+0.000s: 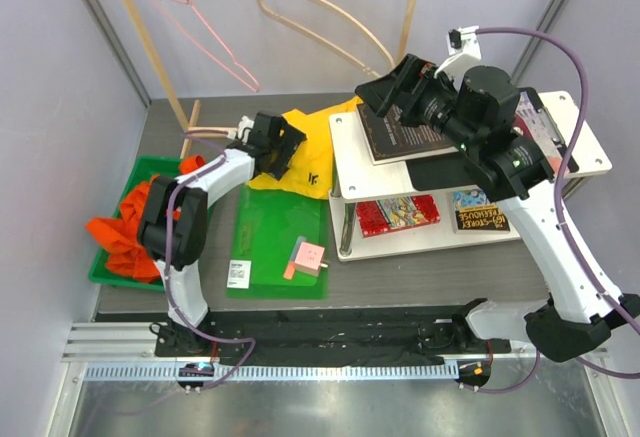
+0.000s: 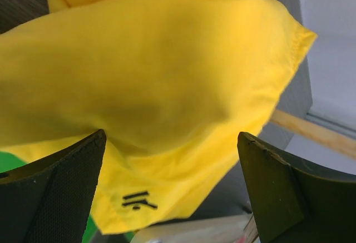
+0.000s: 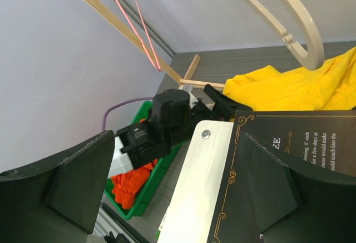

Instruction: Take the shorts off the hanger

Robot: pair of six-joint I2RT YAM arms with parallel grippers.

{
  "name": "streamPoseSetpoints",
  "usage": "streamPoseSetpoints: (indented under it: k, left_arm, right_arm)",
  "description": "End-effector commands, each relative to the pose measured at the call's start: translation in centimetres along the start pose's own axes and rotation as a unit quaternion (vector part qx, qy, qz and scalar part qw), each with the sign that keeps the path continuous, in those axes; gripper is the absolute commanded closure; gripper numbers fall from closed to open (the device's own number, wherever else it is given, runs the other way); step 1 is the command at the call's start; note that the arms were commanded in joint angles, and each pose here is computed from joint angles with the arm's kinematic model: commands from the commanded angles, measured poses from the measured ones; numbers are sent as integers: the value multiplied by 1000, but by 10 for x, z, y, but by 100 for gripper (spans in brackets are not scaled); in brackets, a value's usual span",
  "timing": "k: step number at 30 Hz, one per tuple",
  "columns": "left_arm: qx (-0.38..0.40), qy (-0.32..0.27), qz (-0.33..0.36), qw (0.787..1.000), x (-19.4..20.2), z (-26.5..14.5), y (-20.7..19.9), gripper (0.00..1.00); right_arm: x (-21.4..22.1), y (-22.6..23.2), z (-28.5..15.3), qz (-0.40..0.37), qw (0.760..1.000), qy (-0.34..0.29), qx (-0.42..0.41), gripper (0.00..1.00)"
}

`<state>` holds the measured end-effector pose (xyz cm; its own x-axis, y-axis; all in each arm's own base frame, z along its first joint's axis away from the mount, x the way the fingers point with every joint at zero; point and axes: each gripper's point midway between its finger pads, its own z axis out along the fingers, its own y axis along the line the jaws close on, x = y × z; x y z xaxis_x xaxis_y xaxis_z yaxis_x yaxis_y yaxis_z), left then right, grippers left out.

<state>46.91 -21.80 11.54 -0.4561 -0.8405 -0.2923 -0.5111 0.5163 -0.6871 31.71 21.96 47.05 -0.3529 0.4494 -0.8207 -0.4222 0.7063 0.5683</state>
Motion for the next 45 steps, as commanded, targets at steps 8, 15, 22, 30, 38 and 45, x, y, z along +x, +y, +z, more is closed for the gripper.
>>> streamPoseSetpoints:
  k: [8, 15, 22, 30, 38, 45]
  left_arm:
    - [-97, -65, -96, 989, -10, 36, 22, 0]
    - [-76, -69, -77, 992, -9, 54, 26, 41]
    - [-25, -118, -47, 992, -36, 27, 11, 100]
    - [94, -179, 36, 979, -76, -70, -48, 100]
    - [102, -233, 51, 966, -101, -164, -25, 100]
    - [84, -305, 81, 945, -136, -259, 5, 100]
  right_arm:
    - [-22, 16, -34, -17, 998, -55, -30, 3]
    - [-19, 15, -37, -19, 998, -52, -32, 3]
    - [-21, 17, -44, -24, 997, -57, -38, 4]
    - [-16, 18, -42, -22, 998, -49, -45, 4]
    - [-18, 20, -46, -23, 997, -54, -50, 4]
    - [-19, 22, -49, -21, 997, -58, -53, 4]
